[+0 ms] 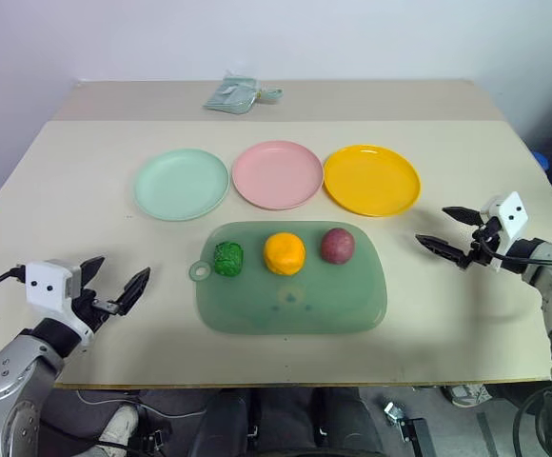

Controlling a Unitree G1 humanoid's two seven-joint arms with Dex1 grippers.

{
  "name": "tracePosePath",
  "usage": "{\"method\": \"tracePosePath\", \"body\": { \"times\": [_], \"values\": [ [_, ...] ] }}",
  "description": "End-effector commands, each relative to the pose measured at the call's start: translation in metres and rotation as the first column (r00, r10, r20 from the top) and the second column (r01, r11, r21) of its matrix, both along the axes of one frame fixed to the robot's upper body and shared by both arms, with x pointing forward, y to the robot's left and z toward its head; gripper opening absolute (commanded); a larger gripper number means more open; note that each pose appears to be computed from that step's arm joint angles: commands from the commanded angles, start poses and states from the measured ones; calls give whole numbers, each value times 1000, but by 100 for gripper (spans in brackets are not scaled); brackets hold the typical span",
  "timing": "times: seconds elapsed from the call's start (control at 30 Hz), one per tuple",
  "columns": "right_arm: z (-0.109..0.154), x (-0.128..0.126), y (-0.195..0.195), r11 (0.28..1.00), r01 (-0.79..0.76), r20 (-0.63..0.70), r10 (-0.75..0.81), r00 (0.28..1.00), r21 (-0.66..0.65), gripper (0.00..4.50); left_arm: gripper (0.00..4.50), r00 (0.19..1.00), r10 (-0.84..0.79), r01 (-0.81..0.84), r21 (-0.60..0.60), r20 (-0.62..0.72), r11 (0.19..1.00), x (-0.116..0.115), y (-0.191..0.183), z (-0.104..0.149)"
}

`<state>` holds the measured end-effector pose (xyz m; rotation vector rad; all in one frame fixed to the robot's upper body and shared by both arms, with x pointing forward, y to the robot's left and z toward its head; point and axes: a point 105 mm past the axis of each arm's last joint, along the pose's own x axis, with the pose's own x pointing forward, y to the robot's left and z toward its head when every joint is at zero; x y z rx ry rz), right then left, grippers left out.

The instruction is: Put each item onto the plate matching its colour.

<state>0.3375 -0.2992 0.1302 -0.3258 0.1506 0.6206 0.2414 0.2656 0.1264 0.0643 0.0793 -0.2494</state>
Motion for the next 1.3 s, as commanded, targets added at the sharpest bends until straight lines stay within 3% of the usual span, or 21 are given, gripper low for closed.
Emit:
{"method": "tracePosePath", "body": {
  "times": [0.03,0.33,0.5,0.77,1.1,1.3],
  "values": [
    [9,-2,-3,1000,5,57,-6,998,5,447,450,999,-6,5,21,32,1000,4,-1,5],
    [15,-6,-12,998,60,87,-60,994,1,447,450,995,-94,94,-10,20,995,12,-26,1],
    [20,-22,-4,1000,-1,69,0,998,10,447,450,982,-186,187,-46,19,981,22,-38,7],
    [20,-69,40,985,-172,25,172,985,-11,447,450,879,-474,476,51,-47,878,43,-84,10],
    [5,-117,110,952,-306,-51,307,950,20,447,450,735,-665,677,107,-129,728,57,-113,-2],
    [8,-119,133,952,-302,-43,304,952,50,447,450,710,-686,703,131,-158,699,68,-126,-13]
  ]
}}
